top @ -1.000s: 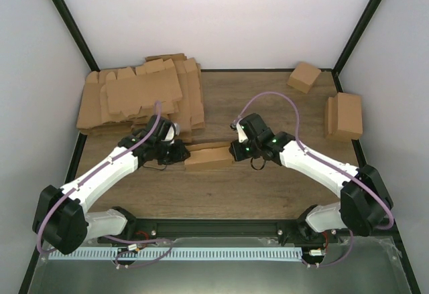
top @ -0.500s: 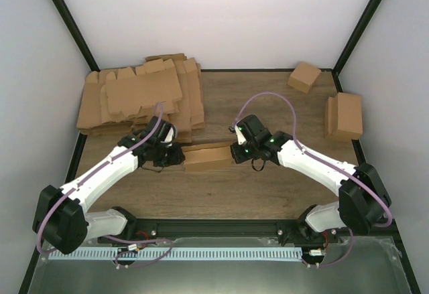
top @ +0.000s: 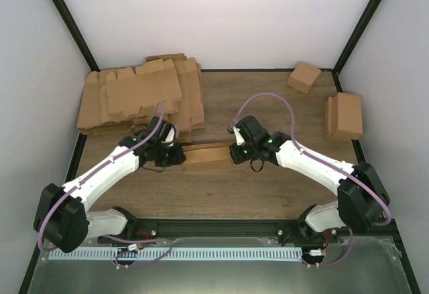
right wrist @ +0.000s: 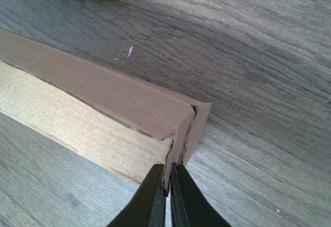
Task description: Fold the paper box
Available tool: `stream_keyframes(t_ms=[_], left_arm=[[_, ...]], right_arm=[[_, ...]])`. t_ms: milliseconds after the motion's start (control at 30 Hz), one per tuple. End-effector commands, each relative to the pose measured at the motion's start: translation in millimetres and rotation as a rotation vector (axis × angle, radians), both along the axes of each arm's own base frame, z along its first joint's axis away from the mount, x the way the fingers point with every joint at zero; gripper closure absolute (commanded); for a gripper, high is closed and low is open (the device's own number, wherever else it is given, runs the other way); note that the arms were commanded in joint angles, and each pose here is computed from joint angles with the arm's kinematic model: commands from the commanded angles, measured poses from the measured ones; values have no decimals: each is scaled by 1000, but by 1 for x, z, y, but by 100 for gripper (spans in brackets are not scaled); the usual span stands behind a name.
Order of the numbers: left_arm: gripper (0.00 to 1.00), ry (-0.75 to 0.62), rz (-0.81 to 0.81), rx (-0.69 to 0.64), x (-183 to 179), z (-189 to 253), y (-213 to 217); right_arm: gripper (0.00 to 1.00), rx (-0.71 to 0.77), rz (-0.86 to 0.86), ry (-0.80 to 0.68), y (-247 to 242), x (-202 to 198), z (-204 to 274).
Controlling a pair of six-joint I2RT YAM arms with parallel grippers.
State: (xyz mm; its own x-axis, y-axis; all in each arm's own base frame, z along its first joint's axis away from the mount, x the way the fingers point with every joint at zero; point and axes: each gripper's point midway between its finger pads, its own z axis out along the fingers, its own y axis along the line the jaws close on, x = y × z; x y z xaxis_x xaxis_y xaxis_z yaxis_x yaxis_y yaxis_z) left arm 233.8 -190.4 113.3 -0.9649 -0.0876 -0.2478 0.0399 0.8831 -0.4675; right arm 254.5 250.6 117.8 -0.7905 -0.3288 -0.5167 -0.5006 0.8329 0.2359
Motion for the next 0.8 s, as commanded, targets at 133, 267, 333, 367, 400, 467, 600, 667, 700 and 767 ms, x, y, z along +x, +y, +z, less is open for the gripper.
stream_keyframes(t_ms=[133, 267, 333, 367, 400, 467, 600, 667, 700, 767], left_arm=[[92, 17, -20, -9, -6, -9, -3], [93, 19, -21, 11, -7, -10, 0], [94, 19, -22, 19, -7, -11, 2], [94, 20, -22, 23, -7, -13, 2], [94, 22, -22, 26, -8, -14, 3], [94, 26, -26, 28, -9, -16, 3], [95, 35, -33, 36, -13, -22, 4], [95, 39, -34, 40, -14, -27, 5], [95, 42, -35, 40, -16, -29, 5], [95, 46, -35, 38, -17, -32, 5]], right_arm=[[96, 21, 7, 0, 11, -1, 3], [96, 39, 11, -1, 14, -1, 10], [96, 32, 5, -3, 13, 0, 10], [96, 26, 4, -4, 12, 0, 8], [97, 20, 1, 2, 11, 0, 5], [98, 14, 1, 16, 11, -3, 0], [99, 6, -2, 35, 9, -8, -10], [99, -9, -7, 40, 7, -10, -16], [99, -17, -8, 41, 6, -11, -18], [99, -33, -12, 45, 3, -12, -24]])
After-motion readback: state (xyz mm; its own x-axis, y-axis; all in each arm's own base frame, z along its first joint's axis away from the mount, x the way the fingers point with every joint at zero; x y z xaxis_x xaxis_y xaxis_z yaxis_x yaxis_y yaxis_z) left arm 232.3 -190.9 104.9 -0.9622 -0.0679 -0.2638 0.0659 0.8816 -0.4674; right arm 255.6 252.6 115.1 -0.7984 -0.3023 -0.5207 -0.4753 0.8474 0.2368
